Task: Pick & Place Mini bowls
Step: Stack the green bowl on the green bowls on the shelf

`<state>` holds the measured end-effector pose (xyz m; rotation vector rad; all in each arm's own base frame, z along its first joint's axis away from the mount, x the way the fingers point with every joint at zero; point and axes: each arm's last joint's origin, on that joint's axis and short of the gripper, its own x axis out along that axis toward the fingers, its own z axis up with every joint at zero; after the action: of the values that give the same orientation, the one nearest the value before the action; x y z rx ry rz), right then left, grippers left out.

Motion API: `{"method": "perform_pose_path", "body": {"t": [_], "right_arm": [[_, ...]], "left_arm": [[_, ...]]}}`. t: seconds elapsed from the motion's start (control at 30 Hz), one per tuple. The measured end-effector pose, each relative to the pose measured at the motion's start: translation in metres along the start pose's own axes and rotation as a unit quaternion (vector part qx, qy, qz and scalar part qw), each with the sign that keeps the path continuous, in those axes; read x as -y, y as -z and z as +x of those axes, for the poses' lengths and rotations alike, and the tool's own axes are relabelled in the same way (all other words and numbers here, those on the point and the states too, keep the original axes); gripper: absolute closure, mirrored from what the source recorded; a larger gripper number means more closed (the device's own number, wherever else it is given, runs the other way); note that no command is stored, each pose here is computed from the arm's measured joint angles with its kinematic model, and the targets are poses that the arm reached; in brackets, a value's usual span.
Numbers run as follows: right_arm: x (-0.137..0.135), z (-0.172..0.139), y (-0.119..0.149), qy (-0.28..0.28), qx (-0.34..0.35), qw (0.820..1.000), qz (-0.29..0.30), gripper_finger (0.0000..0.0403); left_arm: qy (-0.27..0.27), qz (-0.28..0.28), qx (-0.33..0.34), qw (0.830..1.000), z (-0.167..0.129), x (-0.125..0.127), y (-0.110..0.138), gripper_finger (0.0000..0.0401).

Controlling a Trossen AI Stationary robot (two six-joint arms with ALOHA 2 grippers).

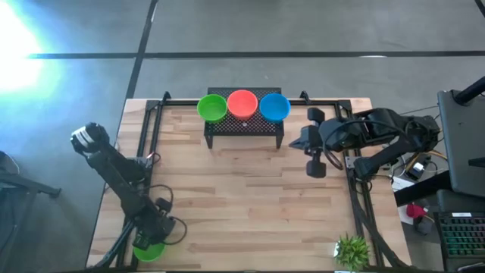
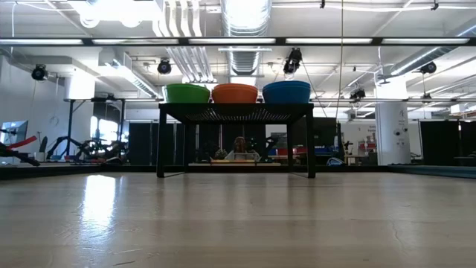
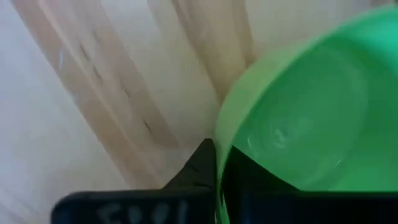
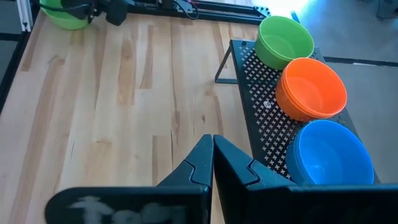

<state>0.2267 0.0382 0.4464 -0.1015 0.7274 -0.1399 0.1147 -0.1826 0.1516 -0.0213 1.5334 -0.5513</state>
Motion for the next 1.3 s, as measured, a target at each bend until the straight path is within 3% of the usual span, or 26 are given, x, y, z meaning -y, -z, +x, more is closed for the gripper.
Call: {"method": "perform_pose_path", "body": {"t": [0.33,0.63,0.9,1.3], "right_arm": [[0.000,-0.001,0.000,0.000,0.001,1.000,0.001,0.0394],[0.000,-0.001,0.000,0.000,0.001,1.000,-0.001,0.0394],[0.000,-0.001,0.000,0.000,0.001,1.000,-0.002,0.0394],[0.000,-0.001,0.000,0.000,0.001,1.000,-0.003,0.0394]], "left_arm": [[0.014,-0.003,0.035,0.999,-0.012,0.004,-0.002,0.0400],[0.006,-0.053,0.157,0.986,-0.071,0.006,-0.014,0.0400],[-0.016,-0.113,0.213,0.971,-0.129,-0.018,-0.020,0.0401],[-0.082,-0.186,0.313,0.928,-0.212,-0.075,-0.030,0.0401]]}}
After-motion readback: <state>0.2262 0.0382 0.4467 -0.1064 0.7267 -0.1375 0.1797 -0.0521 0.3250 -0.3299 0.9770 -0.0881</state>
